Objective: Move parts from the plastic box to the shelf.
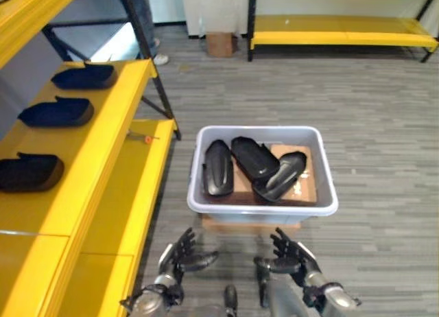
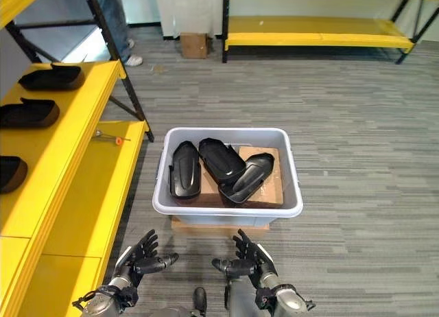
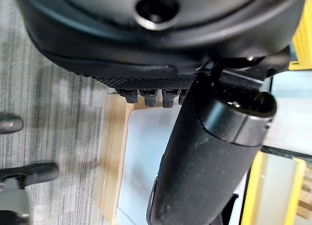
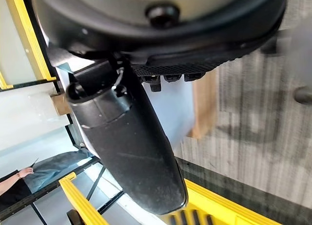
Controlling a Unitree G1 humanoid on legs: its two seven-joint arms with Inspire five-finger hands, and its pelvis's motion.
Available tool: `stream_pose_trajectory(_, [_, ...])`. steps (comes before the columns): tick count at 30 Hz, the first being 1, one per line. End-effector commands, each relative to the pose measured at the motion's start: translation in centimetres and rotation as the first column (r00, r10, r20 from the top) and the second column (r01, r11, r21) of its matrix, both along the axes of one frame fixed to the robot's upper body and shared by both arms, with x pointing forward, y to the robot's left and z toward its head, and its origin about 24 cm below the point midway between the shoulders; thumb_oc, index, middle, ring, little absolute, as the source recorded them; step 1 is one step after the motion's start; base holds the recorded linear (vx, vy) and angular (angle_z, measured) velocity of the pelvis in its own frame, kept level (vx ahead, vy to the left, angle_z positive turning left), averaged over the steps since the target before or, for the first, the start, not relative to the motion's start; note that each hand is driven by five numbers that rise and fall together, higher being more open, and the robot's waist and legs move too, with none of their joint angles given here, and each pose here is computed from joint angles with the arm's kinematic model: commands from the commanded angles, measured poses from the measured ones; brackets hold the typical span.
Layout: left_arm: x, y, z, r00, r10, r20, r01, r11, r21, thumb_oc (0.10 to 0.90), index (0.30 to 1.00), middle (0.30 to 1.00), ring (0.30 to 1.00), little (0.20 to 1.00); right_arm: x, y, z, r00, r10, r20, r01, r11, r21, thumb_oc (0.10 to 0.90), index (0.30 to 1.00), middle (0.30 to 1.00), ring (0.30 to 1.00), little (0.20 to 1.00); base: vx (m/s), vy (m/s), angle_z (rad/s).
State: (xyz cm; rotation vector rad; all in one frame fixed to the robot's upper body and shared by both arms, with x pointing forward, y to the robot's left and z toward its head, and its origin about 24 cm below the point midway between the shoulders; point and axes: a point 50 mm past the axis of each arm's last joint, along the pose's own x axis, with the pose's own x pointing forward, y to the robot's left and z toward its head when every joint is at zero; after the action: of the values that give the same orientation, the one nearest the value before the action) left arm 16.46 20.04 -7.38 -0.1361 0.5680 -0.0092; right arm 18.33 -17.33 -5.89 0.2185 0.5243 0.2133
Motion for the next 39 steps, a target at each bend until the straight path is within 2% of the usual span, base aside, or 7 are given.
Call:
stream_pose_trajectory(1, [3.6, -0.9, 3.2, 0.977, -0.049, 0.208, 0.053, 0.998, -0.016, 0.9, 1.0, 1.0, 1.0, 1.0, 2.2, -0.5, 3.3, 0.981, -0.018, 0.193, 0.009, 0.999, 0.045, 0.9, 1.0, 1.0, 1.0, 1.0, 0.14, -0.142, 0.07])
stream_pose_trajectory(11, [4.0, -1.1, 3.2, 0.977, -0.045, 0.21, 0.051, 0.998, -0.023, 0.9, 1.0, 1.0, 1.0, 1.0, 2.1, -2.0, 3.7, 0.976, -0.05, 0.213, 0.048, 0.999, 0.01, 0.9, 1.0, 1.0, 1.0, 1.0, 0.07, -0.111, 0.15])
stream_pose_trajectory(18, [3.2, -0.5, 2.8, 0.982, -0.048, 0.185, 0.047, 0.999, 0.006, 0.9, 1.0, 1.0, 1.0, 1.0, 2.4, -2.6, 4.5, 0.966, -0.05, 0.254, 0.06, 0.998, -0.031, 0.9, 1.0, 1.0, 1.0, 1.0, 0.12, 0.173, 0.02])
stream_pose_trajectory(26, [3.4, 0.2, 3.5, 0.975, -0.049, 0.218, 0.044, 0.999, 0.026, 0.9, 1.0, 1.0, 1.0, 1.0, 2.4, -1.3, 5.3, 0.957, -0.055, 0.284, 0.043, 0.998, 0.049, 0.9, 1.0, 1.0, 1.0, 1.0, 0.06, 0.187, -0.4])
stream_pose_trajectory(34, [3.8, 0.7, 4.5, 0.964, -0.051, 0.261, 0.041, 0.998, 0.04, 0.9, 1.0, 1.0, 1.0, 1.0, 3.8, -1.2, 8.8, 0.898, -0.024, 0.44, 0.006, 0.999, 0.042, 0.9, 1.0, 1.0, 1.0, 1.0, -0.01, 0.07, -0.14])
stream_pose_trajectory(39, [4.5, 0.9, 5.3, 0.954, -0.052, 0.296, 0.039, 0.998, 0.048, 0.9, 1.0, 1.0, 1.0, 1.0, 5.3, -1.6, 12.6, 0.803, -0.007, 0.596, 0.019, 1.0, -0.015, 0.9, 1.0, 1.0, 1.0, 1.0, -0.07, 0.017, -0.01])
